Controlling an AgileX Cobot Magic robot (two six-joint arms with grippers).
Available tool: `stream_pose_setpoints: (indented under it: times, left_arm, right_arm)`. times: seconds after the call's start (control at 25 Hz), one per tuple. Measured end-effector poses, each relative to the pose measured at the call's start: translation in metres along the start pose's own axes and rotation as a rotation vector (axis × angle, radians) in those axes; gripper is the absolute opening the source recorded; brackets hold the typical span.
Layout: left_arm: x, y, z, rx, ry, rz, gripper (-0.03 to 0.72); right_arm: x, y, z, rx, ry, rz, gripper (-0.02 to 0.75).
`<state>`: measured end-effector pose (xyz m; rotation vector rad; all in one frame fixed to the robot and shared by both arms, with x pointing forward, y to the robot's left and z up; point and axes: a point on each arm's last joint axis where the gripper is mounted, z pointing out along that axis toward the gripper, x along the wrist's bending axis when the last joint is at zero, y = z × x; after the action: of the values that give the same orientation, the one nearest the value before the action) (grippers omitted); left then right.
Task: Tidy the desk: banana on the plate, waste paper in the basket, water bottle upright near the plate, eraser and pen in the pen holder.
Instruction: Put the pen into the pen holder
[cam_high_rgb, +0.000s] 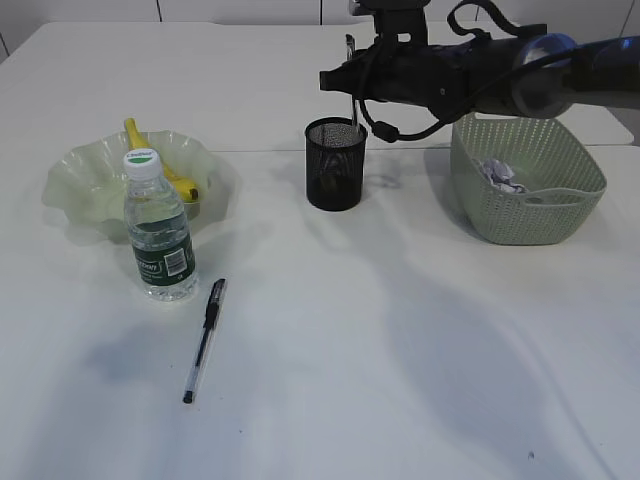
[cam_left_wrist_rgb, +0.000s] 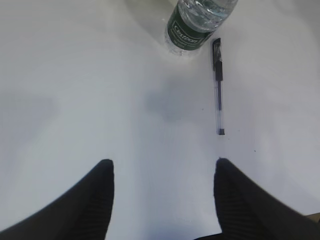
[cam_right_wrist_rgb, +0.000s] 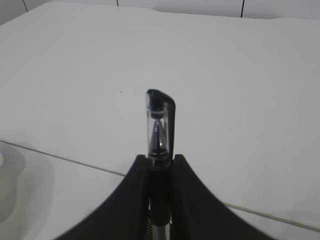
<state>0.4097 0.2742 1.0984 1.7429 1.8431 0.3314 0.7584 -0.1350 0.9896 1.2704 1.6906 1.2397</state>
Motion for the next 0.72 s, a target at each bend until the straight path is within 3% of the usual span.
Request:
stream_pose_setpoints:
  times: [0.72]
  left_arm:
    - [0.0008, 0.0001, 0.0, -0.001, 0.009, 0.006, 0.443]
  right_arm:
    - [-0.0001, -0.0029, 0.0014, 0.009, -0.001, -0.004, 0.093]
